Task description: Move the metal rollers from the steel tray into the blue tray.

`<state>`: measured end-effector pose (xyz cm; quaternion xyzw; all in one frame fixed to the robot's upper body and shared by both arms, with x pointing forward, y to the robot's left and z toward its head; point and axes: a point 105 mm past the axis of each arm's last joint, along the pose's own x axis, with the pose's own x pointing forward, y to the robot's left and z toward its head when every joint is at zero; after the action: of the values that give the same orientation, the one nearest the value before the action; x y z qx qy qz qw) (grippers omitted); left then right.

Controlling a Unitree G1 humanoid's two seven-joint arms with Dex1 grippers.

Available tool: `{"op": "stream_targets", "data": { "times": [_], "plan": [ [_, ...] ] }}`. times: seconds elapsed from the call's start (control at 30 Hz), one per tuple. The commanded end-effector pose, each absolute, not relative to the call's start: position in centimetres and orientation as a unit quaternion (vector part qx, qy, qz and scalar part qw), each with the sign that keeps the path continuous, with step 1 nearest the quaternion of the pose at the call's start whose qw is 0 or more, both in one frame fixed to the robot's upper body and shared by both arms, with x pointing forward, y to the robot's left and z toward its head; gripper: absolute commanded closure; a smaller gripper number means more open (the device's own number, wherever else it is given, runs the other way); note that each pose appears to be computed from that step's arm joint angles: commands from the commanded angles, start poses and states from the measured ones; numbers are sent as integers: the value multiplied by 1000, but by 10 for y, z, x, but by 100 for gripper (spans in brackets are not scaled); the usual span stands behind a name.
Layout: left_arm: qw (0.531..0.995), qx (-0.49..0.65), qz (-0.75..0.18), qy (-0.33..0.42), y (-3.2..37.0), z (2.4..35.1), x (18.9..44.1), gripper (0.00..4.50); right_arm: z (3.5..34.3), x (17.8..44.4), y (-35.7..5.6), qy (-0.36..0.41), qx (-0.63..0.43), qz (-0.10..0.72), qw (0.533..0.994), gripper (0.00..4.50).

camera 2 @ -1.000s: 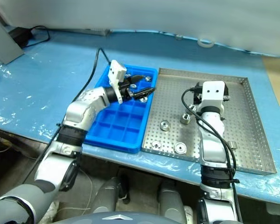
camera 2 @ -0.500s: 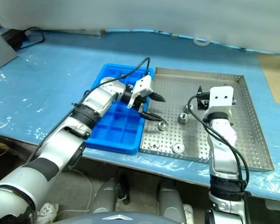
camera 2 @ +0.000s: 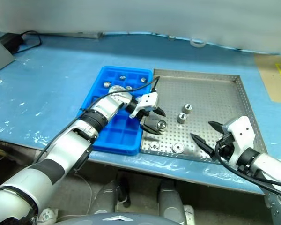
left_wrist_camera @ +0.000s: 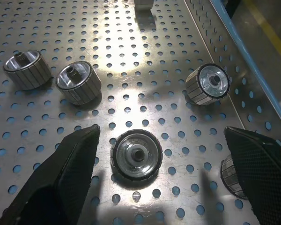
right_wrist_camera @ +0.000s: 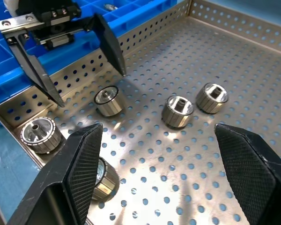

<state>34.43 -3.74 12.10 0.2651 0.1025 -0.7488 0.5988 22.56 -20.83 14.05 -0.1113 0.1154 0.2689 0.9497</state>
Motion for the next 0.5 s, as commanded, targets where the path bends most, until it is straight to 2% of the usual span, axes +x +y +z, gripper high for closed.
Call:
{"op": "stream_targets", "data": {
  "times": [0.03,0.13,0.23,0.4,0.5],
  "plan": [
    [614,298,-724,96,-46,122,353,0,142,229,-198,95,-125,264,952,51],
    [632,307,-702,115,-48,114,358,0,137,232,-198,94,-131,252,954,51],
    [629,317,-697,135,-48,103,358,0,135,234,-198,91,-135,243,956,51],
    [583,325,-727,162,-45,87,342,0,135,239,-203,85,-142,225,960,51],
    [574,339,-727,166,-41,85,341,0,134,239,-203,85,-145,222,960,51]
  ]
}}
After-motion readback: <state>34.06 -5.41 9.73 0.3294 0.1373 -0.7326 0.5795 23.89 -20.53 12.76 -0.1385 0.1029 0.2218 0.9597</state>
